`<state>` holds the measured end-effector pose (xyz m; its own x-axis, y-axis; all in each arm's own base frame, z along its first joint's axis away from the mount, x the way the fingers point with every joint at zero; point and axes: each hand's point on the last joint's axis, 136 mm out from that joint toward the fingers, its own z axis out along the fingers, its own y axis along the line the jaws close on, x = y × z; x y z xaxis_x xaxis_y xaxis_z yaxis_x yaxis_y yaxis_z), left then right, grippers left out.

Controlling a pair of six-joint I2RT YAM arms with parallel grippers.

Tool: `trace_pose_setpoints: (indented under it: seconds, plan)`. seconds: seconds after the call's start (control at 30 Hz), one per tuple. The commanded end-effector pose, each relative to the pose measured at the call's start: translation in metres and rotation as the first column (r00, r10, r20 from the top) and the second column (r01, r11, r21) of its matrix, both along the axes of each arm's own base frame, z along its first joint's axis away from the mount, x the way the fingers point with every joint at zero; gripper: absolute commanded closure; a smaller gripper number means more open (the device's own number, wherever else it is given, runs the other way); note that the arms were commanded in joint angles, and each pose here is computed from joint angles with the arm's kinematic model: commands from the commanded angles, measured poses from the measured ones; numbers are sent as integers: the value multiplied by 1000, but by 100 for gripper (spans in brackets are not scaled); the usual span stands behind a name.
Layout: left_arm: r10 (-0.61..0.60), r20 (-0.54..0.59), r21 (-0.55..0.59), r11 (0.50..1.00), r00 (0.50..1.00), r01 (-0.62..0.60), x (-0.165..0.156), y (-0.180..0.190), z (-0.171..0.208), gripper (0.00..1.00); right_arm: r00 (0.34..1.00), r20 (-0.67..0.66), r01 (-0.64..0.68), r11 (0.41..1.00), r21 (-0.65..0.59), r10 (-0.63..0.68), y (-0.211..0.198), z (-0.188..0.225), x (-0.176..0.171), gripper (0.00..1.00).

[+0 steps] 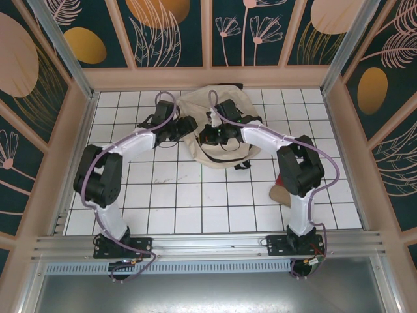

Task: Pack the student bag
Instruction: Zip the student bag at the top-center of the table.

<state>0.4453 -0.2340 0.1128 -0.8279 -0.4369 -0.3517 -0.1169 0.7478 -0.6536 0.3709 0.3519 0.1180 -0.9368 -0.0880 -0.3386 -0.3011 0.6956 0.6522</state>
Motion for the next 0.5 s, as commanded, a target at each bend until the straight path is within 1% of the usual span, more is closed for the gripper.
trace_pose_setpoints:
  seconds: [0.0,0.1,0.17,0.3,0.4,0.47]
  plan:
    - [43,-12,-10,999,999,-43,16,-3,-2,41,998,27,-62,997,-35,63,4,-4,-5,100]
    - [11,-26,-40,999,1000,-12,22,-13,-6,45,995,47,-88,995,-55,90,7,-7,-7,100]
    - [34,-50,-13,999,998,-35,24,-10,-17,51,993,59,-98,992,-75,103,7,-10,-6,100]
    - [78,-81,33,997,994,-76,25,-1,-33,56,987,82,-128,986,-104,137,11,-12,-8,100]
    - [75,-91,30,997,993,-73,26,-3,-38,64,983,98,-147,983,-109,158,13,-9,-11,100]
    - [81,-84,31,996,993,-78,29,-3,-36,72,982,99,-150,982,-114,161,13,-9,-12,100]
